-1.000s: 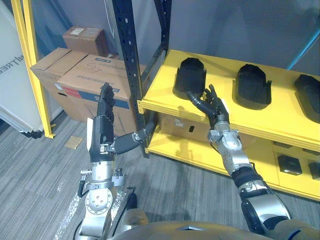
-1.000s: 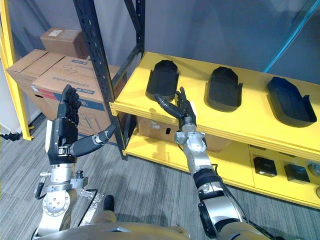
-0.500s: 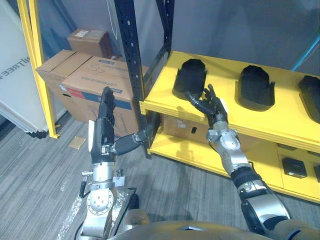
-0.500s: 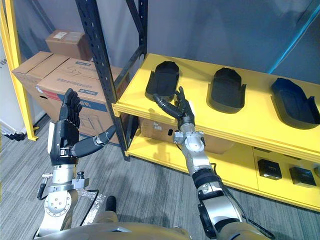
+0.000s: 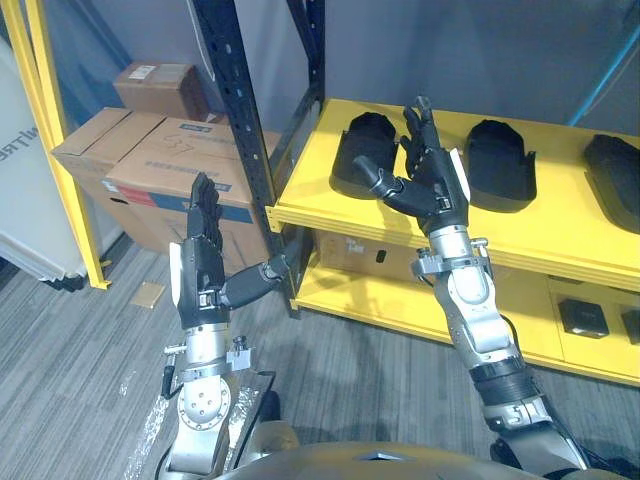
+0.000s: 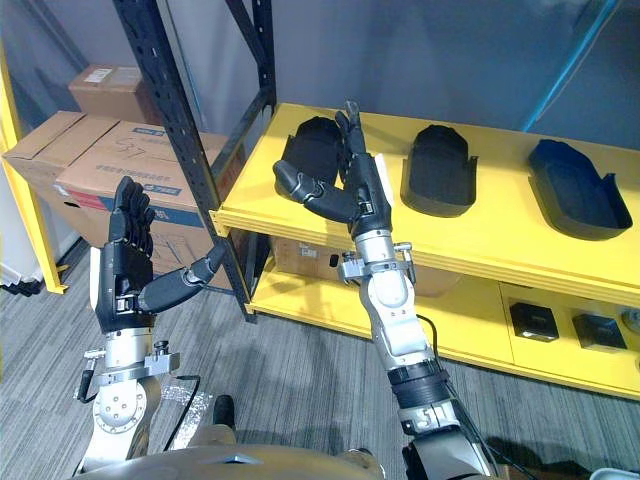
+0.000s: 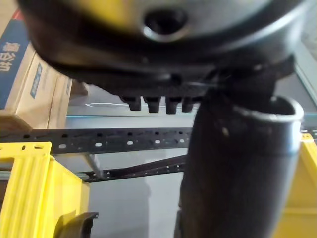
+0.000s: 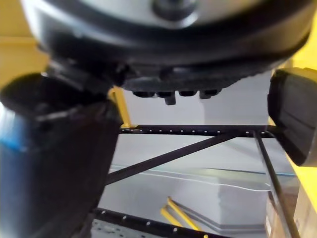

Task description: Walk over and take three plastic housings, then place them on the shelf

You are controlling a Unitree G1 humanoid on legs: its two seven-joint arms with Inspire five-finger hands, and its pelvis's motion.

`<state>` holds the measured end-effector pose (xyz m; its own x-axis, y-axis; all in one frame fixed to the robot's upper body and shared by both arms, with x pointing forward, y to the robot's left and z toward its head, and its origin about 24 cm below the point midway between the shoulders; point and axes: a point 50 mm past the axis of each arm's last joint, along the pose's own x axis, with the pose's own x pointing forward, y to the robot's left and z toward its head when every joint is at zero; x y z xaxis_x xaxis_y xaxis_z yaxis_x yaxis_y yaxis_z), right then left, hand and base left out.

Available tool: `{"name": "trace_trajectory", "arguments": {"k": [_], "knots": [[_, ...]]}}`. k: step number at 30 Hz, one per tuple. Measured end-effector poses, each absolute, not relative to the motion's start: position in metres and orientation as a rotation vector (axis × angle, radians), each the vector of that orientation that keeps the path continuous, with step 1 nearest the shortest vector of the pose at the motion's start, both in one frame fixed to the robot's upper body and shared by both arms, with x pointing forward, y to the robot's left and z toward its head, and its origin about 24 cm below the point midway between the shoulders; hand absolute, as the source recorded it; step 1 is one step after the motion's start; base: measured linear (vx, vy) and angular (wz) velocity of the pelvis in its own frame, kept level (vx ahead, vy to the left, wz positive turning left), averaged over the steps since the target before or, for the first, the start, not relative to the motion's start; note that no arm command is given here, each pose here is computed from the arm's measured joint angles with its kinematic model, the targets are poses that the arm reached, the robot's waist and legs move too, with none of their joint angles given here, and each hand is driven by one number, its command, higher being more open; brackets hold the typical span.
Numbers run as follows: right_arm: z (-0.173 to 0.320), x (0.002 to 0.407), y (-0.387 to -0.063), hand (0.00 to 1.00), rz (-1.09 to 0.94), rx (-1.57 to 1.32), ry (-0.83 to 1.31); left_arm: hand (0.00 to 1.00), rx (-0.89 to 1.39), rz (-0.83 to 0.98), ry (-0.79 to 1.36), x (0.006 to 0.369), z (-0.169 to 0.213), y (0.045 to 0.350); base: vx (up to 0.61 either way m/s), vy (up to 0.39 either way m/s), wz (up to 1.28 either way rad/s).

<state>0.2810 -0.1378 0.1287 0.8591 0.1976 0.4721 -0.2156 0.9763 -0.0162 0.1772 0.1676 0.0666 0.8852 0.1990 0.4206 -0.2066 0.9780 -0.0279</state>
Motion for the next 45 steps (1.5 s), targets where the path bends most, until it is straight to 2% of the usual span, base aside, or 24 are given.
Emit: {"name": "trace_trajectory", "arguments": {"k": [9,15,27,45], "knots": [[0.102,0.267,-0.107,1.00,0.462,0.059,-0.332,1.00,0.016,0.208,-0.438,0.177,0.067,0.166,0.00,0.000,-0.02],[0.096,0.264,-0.097,1.00,0.540,0.116,-0.278,1.00,0.016,0.220,-0.438,0.177,0.067,0.166,0.00,0.000,0.00],[0.060,0.278,-0.104,1.00,0.405,0.087,-0.103,1.00,0.033,0.236,-0.419,0.177,0.065,0.163,-0.01,-0.003,0.03],[0.048,0.306,-0.109,1.00,0.247,0.076,-0.021,1.00,0.033,0.255,-0.386,0.171,0.059,0.164,-0.02,-0.006,0.06]]}}
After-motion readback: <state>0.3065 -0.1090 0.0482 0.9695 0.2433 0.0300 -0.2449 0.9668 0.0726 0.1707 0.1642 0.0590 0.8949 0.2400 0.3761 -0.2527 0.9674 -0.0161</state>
